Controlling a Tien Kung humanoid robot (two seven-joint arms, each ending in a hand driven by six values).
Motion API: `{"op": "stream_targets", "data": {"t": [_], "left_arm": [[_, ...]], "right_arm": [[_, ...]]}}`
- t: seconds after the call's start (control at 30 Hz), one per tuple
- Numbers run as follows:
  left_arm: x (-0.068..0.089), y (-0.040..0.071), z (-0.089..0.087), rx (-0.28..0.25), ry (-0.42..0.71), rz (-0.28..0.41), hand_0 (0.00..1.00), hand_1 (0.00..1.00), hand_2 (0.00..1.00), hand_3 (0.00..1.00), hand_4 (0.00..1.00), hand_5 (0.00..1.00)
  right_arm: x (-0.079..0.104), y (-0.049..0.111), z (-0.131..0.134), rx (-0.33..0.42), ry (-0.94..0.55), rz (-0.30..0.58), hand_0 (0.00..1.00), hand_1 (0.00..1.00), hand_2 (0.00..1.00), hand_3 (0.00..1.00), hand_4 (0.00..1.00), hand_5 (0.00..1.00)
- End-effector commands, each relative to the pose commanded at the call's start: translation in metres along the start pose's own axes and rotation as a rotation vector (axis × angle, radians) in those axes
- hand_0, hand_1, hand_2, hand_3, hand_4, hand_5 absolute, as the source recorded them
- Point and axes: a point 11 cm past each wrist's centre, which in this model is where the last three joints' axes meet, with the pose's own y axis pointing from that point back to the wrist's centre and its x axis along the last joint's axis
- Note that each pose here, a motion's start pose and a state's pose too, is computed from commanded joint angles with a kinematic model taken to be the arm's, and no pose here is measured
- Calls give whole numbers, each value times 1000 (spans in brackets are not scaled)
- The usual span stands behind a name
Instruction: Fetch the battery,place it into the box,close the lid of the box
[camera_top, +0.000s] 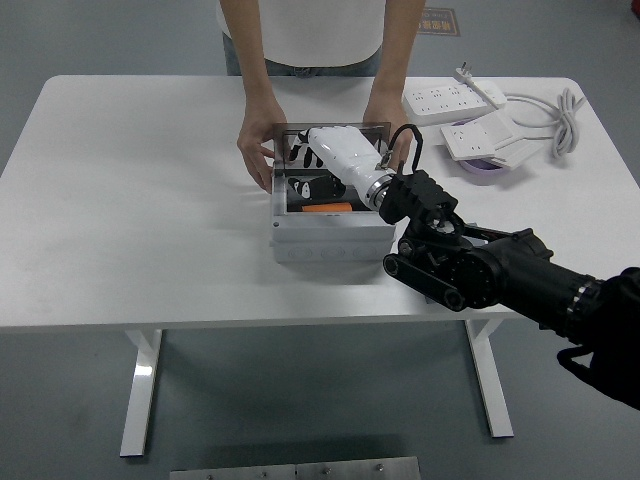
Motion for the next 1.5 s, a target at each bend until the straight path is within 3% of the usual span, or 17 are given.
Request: {"op": "stream_targets", "data": {"t": [0.13, 0.17, 0.33, 0.37, 0.7, 0.87, 1.23, 1.5], "left_arm": [[0, 0, -1, 1, 0, 2, 443, 651, 657, 666, 785, 927], [0, 0, -1, 1, 0, 3, 442, 652, 657, 665, 785, 925], [-1, 0, 0, 1, -2, 2, 442, 652, 657, 665, 785, 925], [-1, 0, 0, 1, -3, 2, 442, 652, 657, 664, 786, 923], [-3, -1, -5, 9, -5, 0, 442, 650, 656, 664, 786, 920], [-6, -2, -9, 18, -10, -3, 442, 650, 657, 664, 786, 920], [-6, -3, -11, 21, -15, -3, 442, 650, 656, 662, 788, 920], [-5, -2, -9, 17, -21, -2, 442, 650, 656, 662, 790, 921]], "right_arm": [[-1, 0, 0, -4, 2, 2, 311, 344, 410, 496, 600, 194], [-1, 0, 0, -5, 4, 3, 130, 227, 274, 334, 167, 264], [-1, 1, 0, -6, 16, 5, 130, 227, 274, 334, 167, 264], [0, 1, 0, -5, 18, 6, 64, 175, 235, 311, 101, 174], [2, 1, 1, -18, 32, -12, 52, 162, 225, 309, 86, 127], [15, -2, 4, -32, 30, -5, 36, 135, 209, 301, 75, 116], [65, -15, 2, -48, 15, 67, 34, 132, 207, 301, 71, 122], [74, -19, 7, -60, 2, 84, 34, 134, 208, 305, 70, 114]]}}
